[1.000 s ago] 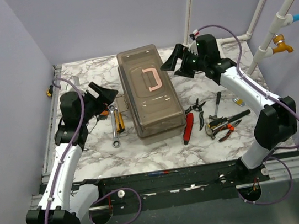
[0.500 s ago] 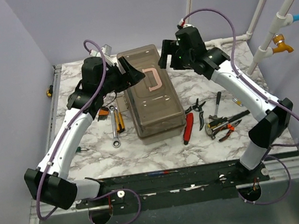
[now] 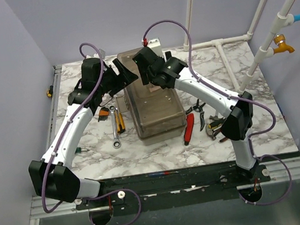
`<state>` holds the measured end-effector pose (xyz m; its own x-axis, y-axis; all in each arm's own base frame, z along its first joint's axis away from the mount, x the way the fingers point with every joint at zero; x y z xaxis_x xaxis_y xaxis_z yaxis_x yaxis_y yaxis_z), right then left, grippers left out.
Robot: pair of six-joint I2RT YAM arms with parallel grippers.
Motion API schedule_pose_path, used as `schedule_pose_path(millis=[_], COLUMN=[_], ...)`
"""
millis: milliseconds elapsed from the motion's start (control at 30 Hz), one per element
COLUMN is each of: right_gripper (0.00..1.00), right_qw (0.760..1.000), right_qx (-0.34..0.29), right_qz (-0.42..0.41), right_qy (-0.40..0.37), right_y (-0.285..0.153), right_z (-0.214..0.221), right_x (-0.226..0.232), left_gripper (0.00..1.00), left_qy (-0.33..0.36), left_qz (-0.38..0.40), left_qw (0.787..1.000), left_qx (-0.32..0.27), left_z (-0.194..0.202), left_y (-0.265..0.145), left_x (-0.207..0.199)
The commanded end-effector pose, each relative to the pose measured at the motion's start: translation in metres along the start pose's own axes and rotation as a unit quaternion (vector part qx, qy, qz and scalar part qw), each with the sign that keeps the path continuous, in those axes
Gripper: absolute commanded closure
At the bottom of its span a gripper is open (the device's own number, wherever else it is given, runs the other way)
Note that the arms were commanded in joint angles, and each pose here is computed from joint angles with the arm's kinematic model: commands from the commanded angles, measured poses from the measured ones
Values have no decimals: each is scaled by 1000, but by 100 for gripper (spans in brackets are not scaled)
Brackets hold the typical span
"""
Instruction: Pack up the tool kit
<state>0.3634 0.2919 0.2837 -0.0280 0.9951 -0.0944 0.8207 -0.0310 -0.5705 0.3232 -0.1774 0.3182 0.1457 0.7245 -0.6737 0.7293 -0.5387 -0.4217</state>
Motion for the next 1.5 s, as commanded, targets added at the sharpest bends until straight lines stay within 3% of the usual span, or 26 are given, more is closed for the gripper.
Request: schedule_pose_path(millis=[0, 333, 633, 900, 1167, 1467], right_gripper=[12, 12, 13, 13, 30, 31], right_qw=[990, 967, 915, 906, 896, 904], right_qx=[18, 31, -87, -156, -148, -160], right_qz=[114, 190, 315, 317, 333, 316], right_qy=[-85, -165, -238, -235, -252, -239], right_y=[6, 4, -20, -55, -58, -71], right_z=[22, 39, -5, -36, -34, -38], right_x=[-17, -30, -24, -12, -16, -29], left_gripper=[20, 20, 21, 21, 21, 21], left_qy=[-26, -45, -68, -51, -47, -47], left_qz=[-35, -49, -61, -58, -53, -62], left_qw=[999, 997, 995, 997, 997, 997], left_qx=[-11, 23, 34, 19, 21, 9], left_z=[-3, -2, -8, -21, -18, -24], left_y=[5, 27, 37, 26, 25, 15], left_x=[19, 24, 22, 12, 14, 23])
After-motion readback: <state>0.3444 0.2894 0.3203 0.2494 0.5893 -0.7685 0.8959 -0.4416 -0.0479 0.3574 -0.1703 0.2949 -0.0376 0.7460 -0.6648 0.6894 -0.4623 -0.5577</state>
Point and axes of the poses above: each gripper's point midway between its finger pads, its own y axis out along the fingers, its own x axis along the line the jaws close on, z = x × y, the point moved 6 cm from there along -y, back along the fingers, and after that the axes turned 2 degrees about y, right-handed, at the moved point
